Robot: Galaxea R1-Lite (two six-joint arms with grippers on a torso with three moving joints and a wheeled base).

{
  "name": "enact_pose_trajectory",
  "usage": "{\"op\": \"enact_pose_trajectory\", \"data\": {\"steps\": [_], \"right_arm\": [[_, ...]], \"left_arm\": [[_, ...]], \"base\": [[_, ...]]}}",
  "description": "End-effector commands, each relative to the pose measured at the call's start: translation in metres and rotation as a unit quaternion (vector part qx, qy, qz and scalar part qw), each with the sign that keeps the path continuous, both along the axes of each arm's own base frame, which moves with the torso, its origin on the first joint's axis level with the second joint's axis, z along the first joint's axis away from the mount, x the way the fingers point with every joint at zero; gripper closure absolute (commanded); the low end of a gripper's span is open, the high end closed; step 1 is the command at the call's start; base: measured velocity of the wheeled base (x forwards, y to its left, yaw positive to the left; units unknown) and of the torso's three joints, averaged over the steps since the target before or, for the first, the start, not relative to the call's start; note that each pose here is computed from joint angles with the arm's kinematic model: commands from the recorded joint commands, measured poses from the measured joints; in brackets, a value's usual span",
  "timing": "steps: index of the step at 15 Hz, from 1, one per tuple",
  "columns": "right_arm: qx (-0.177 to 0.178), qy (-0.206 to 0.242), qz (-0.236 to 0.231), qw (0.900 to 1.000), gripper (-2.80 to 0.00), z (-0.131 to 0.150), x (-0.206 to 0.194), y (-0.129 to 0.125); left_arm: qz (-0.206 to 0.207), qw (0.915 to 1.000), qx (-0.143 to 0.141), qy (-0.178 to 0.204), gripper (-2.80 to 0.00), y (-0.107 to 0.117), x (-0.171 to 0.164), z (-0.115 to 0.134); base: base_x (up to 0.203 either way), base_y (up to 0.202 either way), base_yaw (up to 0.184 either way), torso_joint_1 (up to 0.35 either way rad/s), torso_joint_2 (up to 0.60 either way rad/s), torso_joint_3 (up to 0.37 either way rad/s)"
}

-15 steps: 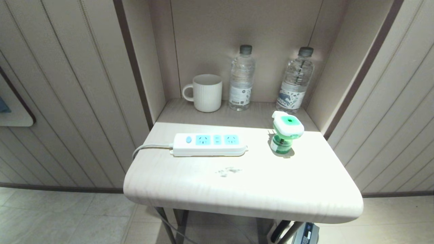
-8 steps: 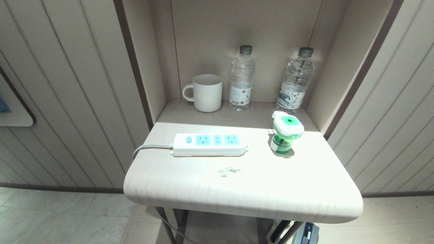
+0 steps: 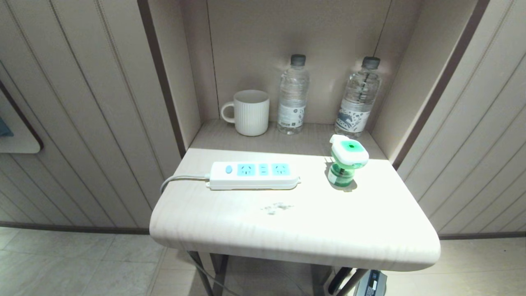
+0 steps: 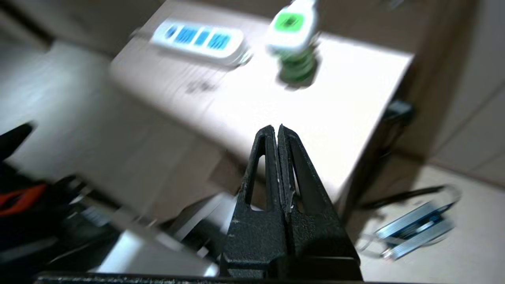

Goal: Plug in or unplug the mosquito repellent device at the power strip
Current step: Pick up the mosquito repellent liquid

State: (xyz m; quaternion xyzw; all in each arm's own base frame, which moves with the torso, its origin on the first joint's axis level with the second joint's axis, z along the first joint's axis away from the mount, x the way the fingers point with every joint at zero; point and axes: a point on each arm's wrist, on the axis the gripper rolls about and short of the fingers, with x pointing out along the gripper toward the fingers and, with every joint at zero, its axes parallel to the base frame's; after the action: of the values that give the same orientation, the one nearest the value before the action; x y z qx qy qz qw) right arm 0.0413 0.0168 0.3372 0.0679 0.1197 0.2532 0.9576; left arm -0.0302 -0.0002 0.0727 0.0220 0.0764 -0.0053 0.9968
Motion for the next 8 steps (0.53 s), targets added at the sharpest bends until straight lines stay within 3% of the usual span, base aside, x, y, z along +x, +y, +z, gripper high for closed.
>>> {"op": "enact_pose_trajectory", "data": {"steps": [1,2,4,6,8], "right_arm": [[0.006,0.096,0.064,0.993,0.0,-0.001,0.021,0.016],[0.012,0.146,0.076,0.986,0.0,-0.006,0.027,0.024],[-0.005,0.184,0.013,0.983,0.0,-0.019,0.048,0.034],[-0.01,0.144,-0.025,0.989,0.0,-0.025,0.064,0.046],[-0.007,0.099,-0.002,0.995,0.0,-0.026,0.064,0.064]], "left_arm": [[0.0,1.0,0.0,0.001,0.0,0.0,0.0,0.0],[0.0,1.0,0.0,0.001,0.0,0.0,0.0,0.0],[0.0,1.0,0.0,0.001,0.0,0.0,0.0,0.0],[0.0,1.0,0.0,0.001,0.0,0.0,0.0,0.0],[0.0,1.0,0.0,0.001,0.0,0.0,0.0,0.0]], "base": [[0.0,0.0,0.0,0.0,0.0,0.0],[0.0,0.0,0.0,0.0,0.0,0.0],[0.0,0.0,0.0,0.0,0.0,0.0],[0.0,0.0,0.0,0.0,0.0,0.0],[0.0,0.0,0.0,0.0,0.0,0.0]]}}
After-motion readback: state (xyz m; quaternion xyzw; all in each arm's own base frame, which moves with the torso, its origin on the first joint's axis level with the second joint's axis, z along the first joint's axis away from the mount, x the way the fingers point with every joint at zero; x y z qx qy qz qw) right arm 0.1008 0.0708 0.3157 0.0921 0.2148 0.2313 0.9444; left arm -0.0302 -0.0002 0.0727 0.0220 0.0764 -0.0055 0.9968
